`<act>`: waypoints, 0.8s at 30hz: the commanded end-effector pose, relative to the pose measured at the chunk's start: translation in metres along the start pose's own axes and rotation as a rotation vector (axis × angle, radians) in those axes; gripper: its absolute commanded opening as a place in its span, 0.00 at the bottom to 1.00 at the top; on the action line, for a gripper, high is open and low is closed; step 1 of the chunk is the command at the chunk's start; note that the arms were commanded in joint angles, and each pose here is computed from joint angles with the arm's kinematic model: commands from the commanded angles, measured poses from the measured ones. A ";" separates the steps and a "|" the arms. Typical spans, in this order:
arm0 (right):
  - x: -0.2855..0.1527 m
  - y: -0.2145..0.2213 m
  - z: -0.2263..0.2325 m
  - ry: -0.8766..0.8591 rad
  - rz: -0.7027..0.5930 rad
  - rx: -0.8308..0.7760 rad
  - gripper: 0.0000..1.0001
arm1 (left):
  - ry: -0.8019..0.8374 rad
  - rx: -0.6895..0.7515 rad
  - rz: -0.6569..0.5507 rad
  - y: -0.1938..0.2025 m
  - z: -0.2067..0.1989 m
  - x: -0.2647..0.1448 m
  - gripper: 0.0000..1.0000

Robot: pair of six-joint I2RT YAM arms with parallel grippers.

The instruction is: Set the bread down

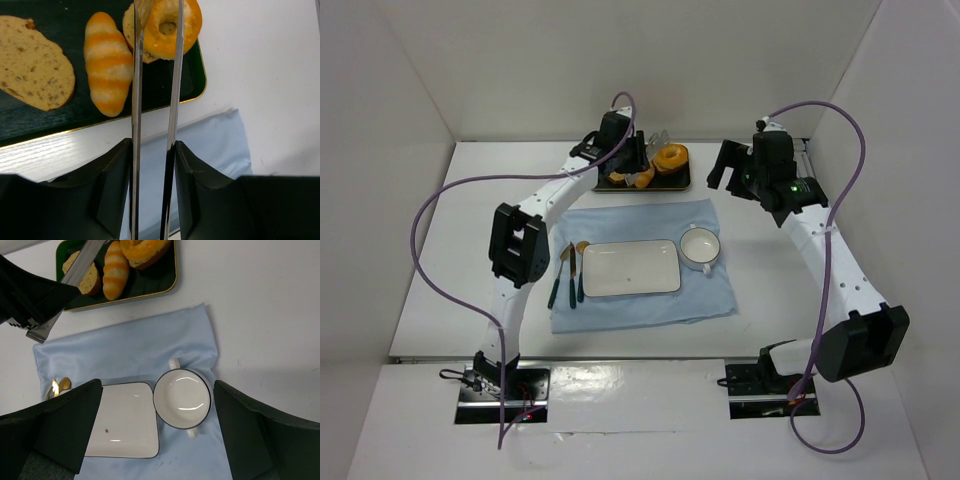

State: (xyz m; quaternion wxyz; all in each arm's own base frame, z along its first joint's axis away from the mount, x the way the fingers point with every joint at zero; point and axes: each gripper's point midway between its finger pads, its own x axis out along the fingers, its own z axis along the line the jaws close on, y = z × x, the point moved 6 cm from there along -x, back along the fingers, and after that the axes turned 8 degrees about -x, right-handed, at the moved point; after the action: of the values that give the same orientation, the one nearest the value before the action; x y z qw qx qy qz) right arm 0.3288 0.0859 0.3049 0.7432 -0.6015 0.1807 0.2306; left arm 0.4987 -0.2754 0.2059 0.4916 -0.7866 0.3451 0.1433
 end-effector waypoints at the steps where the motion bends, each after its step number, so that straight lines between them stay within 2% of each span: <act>1: 0.004 -0.008 0.003 -0.033 -0.045 0.015 0.99 | 0.036 0.011 -0.058 -0.022 -0.002 -0.003 0.50; 14: 0.013 -0.007 0.004 -0.042 -0.035 0.059 0.99 | 0.077 0.012 0.029 -0.003 0.006 0.004 0.51; 24: 0.013 -0.009 0.004 -0.058 -0.039 0.073 0.99 | 0.030 0.012 0.049 0.006 0.022 0.004 0.51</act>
State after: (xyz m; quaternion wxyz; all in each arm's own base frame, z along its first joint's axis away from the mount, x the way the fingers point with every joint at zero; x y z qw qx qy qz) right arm 0.3383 0.0899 0.2995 0.7632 -0.5748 0.1748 0.2376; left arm 0.4961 -0.2618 0.1810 0.4760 -0.7778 0.3761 0.1644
